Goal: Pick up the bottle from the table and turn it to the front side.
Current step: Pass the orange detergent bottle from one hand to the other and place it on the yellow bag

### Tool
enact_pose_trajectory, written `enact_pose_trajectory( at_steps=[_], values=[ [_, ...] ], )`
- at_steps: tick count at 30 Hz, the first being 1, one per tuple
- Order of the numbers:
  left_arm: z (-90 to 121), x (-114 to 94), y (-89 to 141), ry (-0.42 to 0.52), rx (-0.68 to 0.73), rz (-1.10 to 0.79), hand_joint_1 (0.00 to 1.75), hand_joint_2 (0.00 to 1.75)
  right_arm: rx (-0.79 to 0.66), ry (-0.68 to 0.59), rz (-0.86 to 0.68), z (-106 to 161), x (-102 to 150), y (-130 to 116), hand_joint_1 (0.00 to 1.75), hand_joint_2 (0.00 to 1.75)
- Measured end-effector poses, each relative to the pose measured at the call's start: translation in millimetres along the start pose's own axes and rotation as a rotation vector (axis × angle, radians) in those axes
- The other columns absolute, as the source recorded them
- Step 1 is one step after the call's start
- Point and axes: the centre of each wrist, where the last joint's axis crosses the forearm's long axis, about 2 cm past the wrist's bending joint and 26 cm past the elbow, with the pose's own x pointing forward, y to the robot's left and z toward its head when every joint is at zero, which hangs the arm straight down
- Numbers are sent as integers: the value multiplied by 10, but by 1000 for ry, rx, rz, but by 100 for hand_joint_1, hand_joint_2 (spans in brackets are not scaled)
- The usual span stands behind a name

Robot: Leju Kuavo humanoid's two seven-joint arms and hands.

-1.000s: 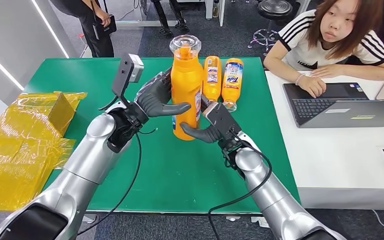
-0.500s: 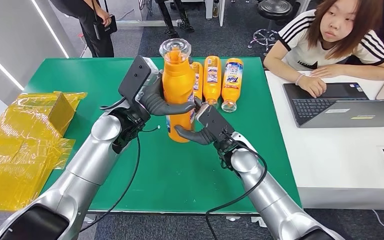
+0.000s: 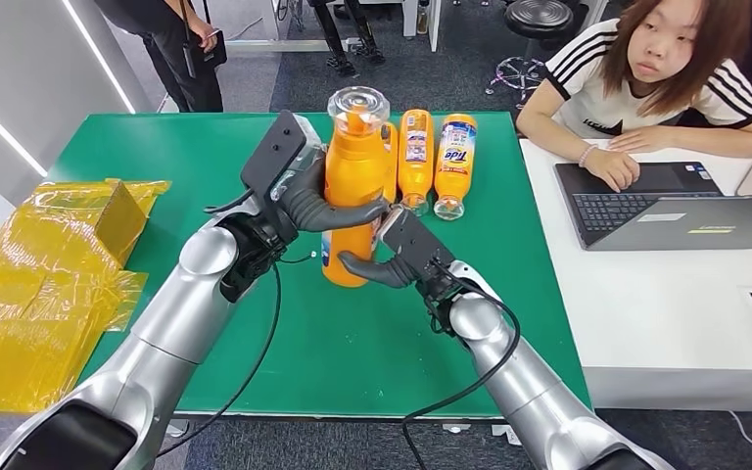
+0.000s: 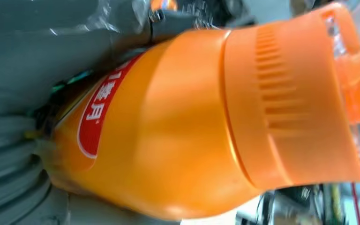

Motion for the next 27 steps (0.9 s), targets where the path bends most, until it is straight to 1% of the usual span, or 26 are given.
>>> enact_pose_trajectory(
  at_steps=[3, 4, 5, 6, 8, 9, 10, 12, 13, 19, 22, 24, 27],
  values=[
    [13, -12, -6, 11, -11, 62, 175, 175, 0, 6, -3, 12, -12, 6, 166, 175],
    [20, -17, -3, 14, -13, 80, 175, 175, 0, 8, -4, 16, -16, 9, 161, 175],
    [28, -22, 0, 16, -14, 98, 175, 175, 0, 9, -4, 20, -20, 12, 151, 175],
    [36, -28, 4, 17, -14, 117, 175, 175, -1, 10, -5, 23, -23, 15, 131, 175],
    [49, -39, 10, 18, -14, 156, 175, 175, -1, 13, -6, 33, -33, 24, 86, 175],
    [54, -45, 13, 18, -13, 175, 175, 175, -1, 15, -8, 41, -40, 30, 60, 175],
    [59, -51, 17, 18, -13, 193, 175, 175, 0, 16, -12, 51, -50, 39, 39, 175],
    [72, -67, 26, 18, -14, 225, 175, 175, 1, 16, -20, 73, -69, 59, 7, 175],
    [79, -77, 28, 18, -15, 238, 175, 175, 1, 15, -24, 84, -77, 69, 0, 175],
    [101, -114, 7, 12, -27, 294, 175, 175, 8, 20, -32, 133, -117, 121, 0, 175],
    [100, -116, 1, 9, -27, 287, 175, 175, 8, 29, -38, 172, -152, 141, 0, 175],
    [92, -121, -13, 1, -10, 218, 175, 175, 2, 34, -44, 217, -184, 142, 0, 175],
    [69, -103, -18, -18, 39, -16, 175, 175, -18, 36, -56, 346, -250, 139, 0, 175]
  ],
)
